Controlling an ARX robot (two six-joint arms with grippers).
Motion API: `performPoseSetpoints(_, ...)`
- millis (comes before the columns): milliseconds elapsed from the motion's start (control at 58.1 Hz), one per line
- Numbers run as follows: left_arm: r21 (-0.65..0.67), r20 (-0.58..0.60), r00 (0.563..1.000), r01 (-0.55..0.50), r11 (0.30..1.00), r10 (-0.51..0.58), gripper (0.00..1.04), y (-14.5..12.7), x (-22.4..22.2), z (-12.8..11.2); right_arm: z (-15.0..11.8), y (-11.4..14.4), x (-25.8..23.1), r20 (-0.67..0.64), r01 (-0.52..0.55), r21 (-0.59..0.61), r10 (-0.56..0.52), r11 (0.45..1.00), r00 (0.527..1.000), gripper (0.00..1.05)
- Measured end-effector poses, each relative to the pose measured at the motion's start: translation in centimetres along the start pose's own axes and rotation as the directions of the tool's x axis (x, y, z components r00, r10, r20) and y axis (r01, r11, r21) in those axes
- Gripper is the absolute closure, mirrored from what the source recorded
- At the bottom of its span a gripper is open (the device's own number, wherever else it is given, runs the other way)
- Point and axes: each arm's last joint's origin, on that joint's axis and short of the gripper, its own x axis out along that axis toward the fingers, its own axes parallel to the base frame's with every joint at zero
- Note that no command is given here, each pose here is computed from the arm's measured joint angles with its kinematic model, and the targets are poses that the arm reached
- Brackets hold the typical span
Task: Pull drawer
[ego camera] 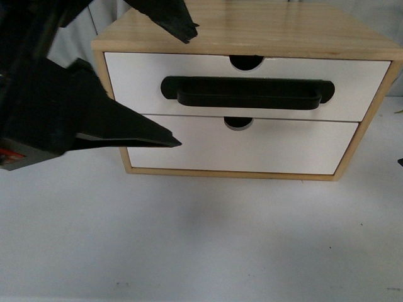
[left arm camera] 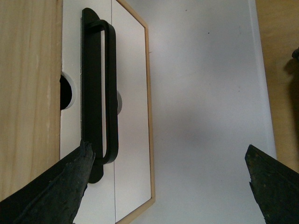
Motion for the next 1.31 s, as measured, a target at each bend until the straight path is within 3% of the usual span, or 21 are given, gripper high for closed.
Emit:
performPoseSetpoints(413,0.07,-0.004,0.997,0.076,0.995,-0.076,0.06,0.7,3.7,1.3,0.2,-1.5,2.5,-0.022,-0.04,-0.038,0.039,0.998,0.999,0.09)
performPoseSetpoints(1308,0.091,-0.133,0.987,0.107,0.99,-0.094,0.06,3.0,8.8,-1.0,1.5,-2.8,6.1,0.003,-0.112,-0.066,0.113,0.991,0.994,0.09)
